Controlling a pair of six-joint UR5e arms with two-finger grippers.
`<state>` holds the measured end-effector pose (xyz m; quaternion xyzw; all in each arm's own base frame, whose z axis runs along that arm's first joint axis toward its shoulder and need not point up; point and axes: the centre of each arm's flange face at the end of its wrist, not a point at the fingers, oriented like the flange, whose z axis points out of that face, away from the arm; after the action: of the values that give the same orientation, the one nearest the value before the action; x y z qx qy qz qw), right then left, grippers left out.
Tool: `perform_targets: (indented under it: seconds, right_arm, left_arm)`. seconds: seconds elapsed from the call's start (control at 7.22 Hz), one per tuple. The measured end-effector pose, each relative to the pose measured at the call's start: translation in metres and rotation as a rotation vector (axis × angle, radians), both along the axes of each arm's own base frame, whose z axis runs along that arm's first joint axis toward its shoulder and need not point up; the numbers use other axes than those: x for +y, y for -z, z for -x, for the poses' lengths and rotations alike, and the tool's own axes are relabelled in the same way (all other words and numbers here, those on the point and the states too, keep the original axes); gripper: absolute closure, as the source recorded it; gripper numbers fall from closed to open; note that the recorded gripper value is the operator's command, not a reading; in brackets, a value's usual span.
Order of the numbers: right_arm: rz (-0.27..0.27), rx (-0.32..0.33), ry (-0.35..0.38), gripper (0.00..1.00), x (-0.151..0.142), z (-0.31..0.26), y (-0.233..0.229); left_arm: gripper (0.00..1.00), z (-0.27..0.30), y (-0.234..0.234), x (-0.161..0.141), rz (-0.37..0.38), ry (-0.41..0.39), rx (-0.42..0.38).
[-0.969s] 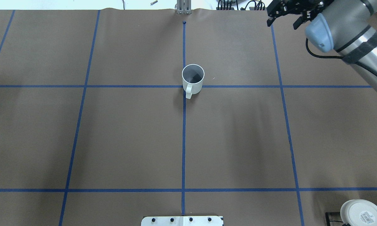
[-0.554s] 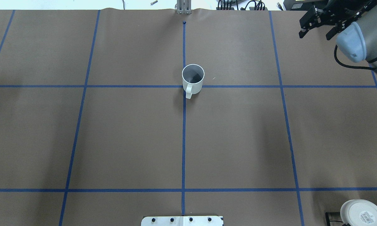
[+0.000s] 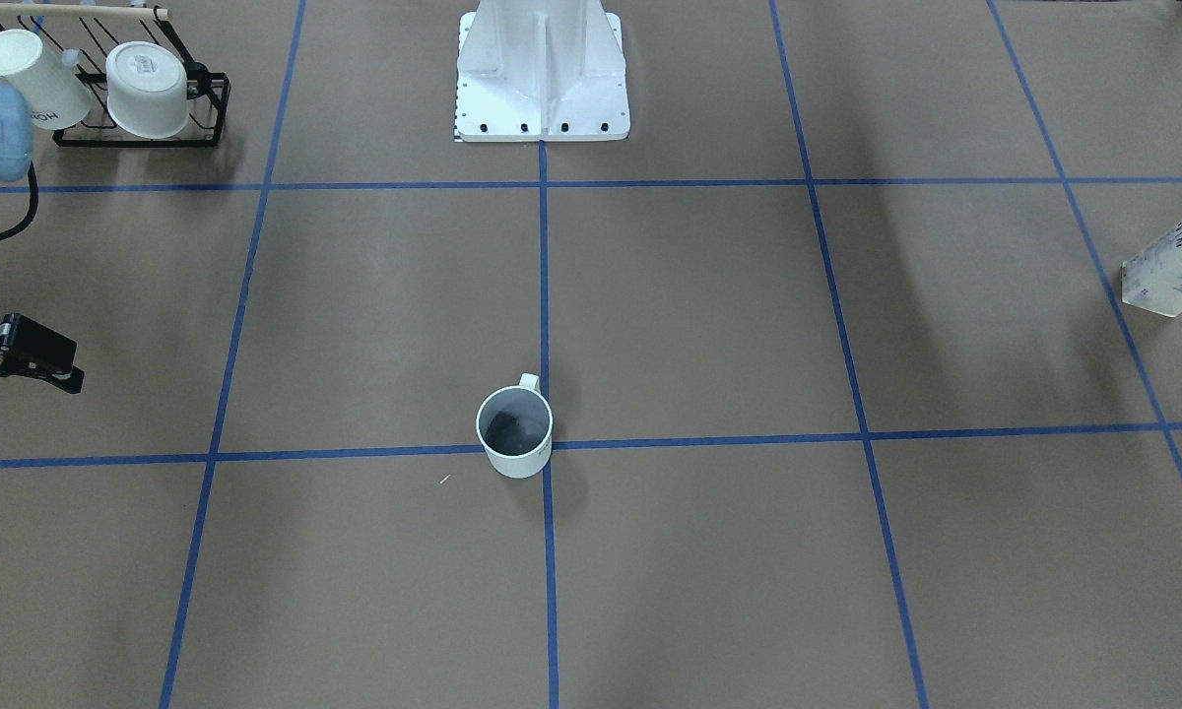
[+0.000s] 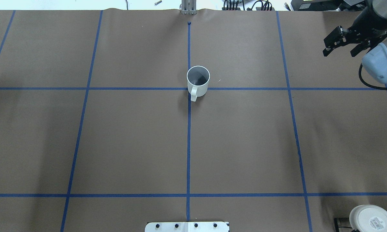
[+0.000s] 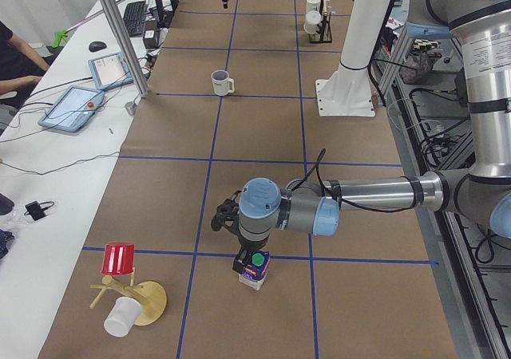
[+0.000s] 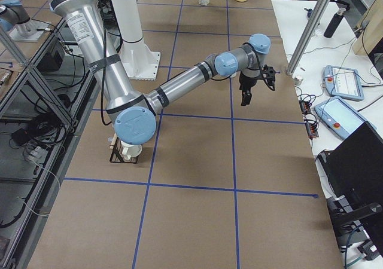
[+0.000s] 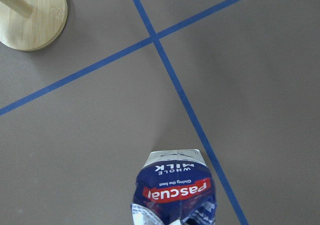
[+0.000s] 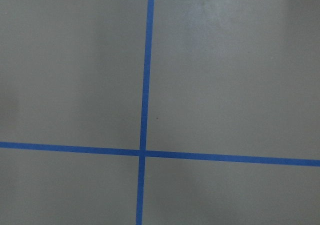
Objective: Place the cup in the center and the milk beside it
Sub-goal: 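Release the mug and raise the right gripper away, then grasp the Pascual milk carton with the left gripper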
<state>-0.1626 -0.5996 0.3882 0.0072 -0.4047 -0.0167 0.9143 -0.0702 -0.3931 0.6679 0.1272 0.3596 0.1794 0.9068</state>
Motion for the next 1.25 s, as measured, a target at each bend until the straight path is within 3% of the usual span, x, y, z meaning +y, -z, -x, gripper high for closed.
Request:
perform_targets:
  seconds: [1.25]
  right_arm:
    - [-0.007,0.025,0.052,0.00,0.041,-0.040,-0.063]
  left_arm:
    - [0.01,-0.008,-0.020,0.000,0.083,0.024,0.010]
